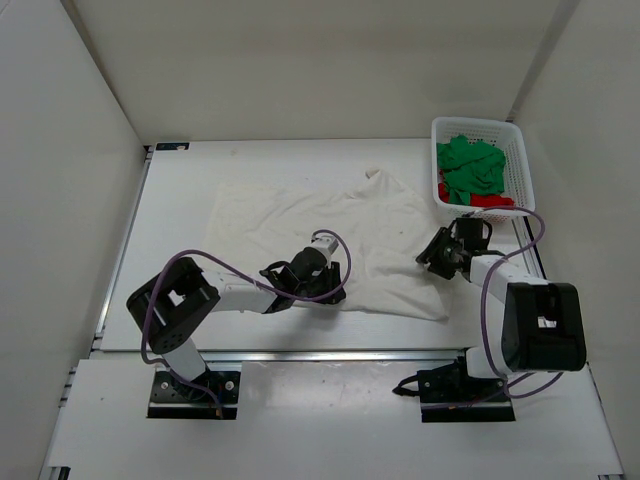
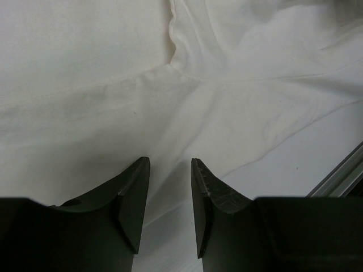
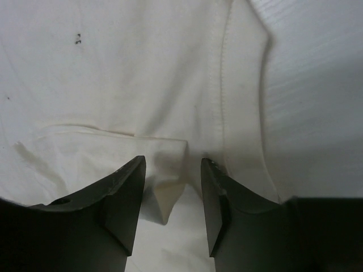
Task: Fold and stack the t-shirts
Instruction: Fold the flattened tshirt in 1/3 of the way
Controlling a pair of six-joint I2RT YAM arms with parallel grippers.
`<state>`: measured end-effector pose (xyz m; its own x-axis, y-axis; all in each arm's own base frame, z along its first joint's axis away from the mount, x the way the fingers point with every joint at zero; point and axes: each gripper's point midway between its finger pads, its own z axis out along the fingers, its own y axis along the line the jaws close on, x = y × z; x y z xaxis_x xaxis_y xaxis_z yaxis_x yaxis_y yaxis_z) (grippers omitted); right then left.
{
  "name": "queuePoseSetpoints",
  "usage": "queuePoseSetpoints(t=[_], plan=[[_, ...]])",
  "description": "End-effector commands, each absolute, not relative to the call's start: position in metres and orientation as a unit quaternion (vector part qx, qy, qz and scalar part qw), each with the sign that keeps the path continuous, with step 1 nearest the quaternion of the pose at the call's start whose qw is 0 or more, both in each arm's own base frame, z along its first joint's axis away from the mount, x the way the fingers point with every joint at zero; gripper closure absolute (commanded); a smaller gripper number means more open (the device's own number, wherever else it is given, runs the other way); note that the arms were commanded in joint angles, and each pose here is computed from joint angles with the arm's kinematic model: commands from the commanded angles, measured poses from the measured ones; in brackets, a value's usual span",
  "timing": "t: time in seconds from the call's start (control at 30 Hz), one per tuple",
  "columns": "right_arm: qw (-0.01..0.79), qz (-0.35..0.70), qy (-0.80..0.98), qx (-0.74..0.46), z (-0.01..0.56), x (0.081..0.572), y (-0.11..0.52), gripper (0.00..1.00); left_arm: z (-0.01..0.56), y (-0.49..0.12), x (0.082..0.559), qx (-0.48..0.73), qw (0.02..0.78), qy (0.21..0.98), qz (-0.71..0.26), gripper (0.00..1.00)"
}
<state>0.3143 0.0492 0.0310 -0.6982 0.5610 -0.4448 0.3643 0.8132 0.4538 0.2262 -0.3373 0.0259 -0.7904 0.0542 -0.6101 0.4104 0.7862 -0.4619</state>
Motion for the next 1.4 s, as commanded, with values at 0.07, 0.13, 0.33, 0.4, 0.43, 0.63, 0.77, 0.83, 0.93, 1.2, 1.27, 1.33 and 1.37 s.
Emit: queuePoseSetpoints(t=[0.07,0.13,0.33,0.4,0.43,0.63,0.77,0.83,0.93,1.2,1.27,1.33,1.37], plan=[[0.309,0.22,0.89,0.254,0.042,0.338,0.061,0.65,0.025,-0.334,0.212,0.139,0.276,0.901,-0.304,0.54],[0.308,0.222,0.891,0.251,0.043,0.342,0.065,0.72,0.025,-0.333,0.212,0.14,0.28,0.9,-0.303,0.54],[0.329,0.24,0.882,0.237,0.054,0.356,0.07,0.95,0.021,-0.327,0.212,0.131,0.272,0.904,-0.302,0.54],[0.353,0.223,0.88,0.227,0.06,0.363,0.068,0.96,0.021,-0.33,0.209,0.135,0.27,0.903,-0.305,0.54],[0.367,0.216,0.879,0.215,0.065,0.367,0.069,0.97,0.022,-0.331,0.209,0.136,0.27,0.903,-0.306,0.54],[0.425,0.195,0.868,0.164,0.078,0.379,0.077,1.0,0.024,-0.33,0.21,0.135,0.273,0.902,-0.305,0.54],[0.467,0.18,0.853,0.152,0.086,0.371,0.075,1.0,0.026,-0.324,0.211,0.122,0.279,0.902,-0.305,0.54],[0.482,0.177,0.844,0.153,0.092,0.369,0.073,1.0,0.024,-0.321,0.21,0.117,0.274,0.903,-0.31,0.54],[0.451,0.157,0.857,0.194,0.072,0.366,0.057,1.0,0.023,-0.316,0.212,0.103,0.273,0.905,-0.309,0.54],[0.42,0.163,0.865,0.219,0.068,0.367,0.053,0.69,0.044,-0.286,0.23,0.049,0.302,0.898,-0.317,0.54],[0.424,0.146,0.867,0.219,0.077,0.364,0.052,0.68,0.053,-0.27,0.238,0.032,0.314,0.895,-0.315,0.53],[0.442,0.148,0.861,0.202,0.099,0.359,0.064,0.66,0.072,-0.256,0.246,0.015,0.339,0.887,-0.312,0.53],[0.45,0.144,0.859,0.199,0.107,0.356,0.064,0.65,0.073,-0.245,0.25,0.002,0.344,0.887,-0.307,0.52]])
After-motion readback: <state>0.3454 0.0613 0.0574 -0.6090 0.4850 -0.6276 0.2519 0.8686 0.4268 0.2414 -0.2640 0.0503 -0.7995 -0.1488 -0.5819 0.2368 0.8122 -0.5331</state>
